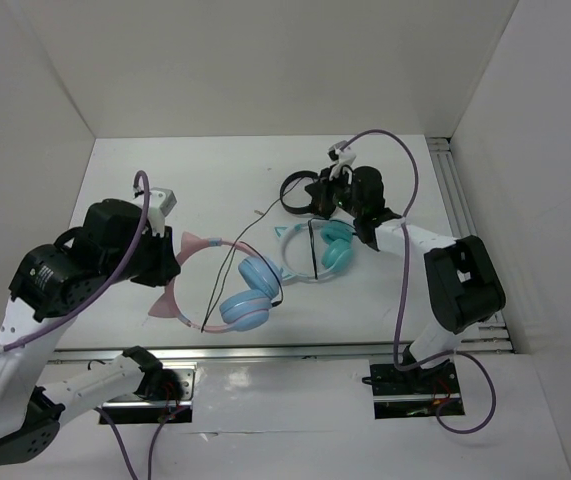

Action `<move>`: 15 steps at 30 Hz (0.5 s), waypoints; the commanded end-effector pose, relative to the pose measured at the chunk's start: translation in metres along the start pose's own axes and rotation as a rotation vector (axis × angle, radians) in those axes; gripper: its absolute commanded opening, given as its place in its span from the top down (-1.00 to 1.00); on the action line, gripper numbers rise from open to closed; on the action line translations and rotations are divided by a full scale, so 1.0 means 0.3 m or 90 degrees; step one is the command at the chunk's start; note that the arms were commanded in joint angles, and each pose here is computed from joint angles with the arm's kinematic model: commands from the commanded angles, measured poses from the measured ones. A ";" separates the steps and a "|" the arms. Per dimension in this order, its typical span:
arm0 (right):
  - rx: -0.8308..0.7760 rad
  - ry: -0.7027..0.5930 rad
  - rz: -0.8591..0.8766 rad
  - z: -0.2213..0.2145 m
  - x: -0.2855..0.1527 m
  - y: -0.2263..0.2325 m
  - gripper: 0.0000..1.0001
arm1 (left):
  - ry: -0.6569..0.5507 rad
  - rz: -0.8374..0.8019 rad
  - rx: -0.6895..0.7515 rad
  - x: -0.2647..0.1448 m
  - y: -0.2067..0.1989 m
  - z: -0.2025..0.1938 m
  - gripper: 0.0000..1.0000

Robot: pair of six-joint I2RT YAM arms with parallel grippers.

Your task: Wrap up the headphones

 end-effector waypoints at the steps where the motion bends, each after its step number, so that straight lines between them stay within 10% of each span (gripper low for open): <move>1: -0.006 -0.047 0.013 0.091 -0.034 0.019 1.00 | -0.047 -0.014 -0.019 -0.013 -0.013 0.046 1.00; 15: -0.030 0.024 0.092 -0.034 0.031 0.223 1.00 | -0.239 -0.019 -0.103 -0.140 -0.015 0.243 1.00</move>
Point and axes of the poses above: each gripper's point midway between its finger pads, its own x axis out along the fingers, its own y axis along the line the jaws close on, z = x × y, the point moved 3 cm from there along -x, back along the fingers, and after that the axes turned 12 degrees about x, right-handed, at the moved point
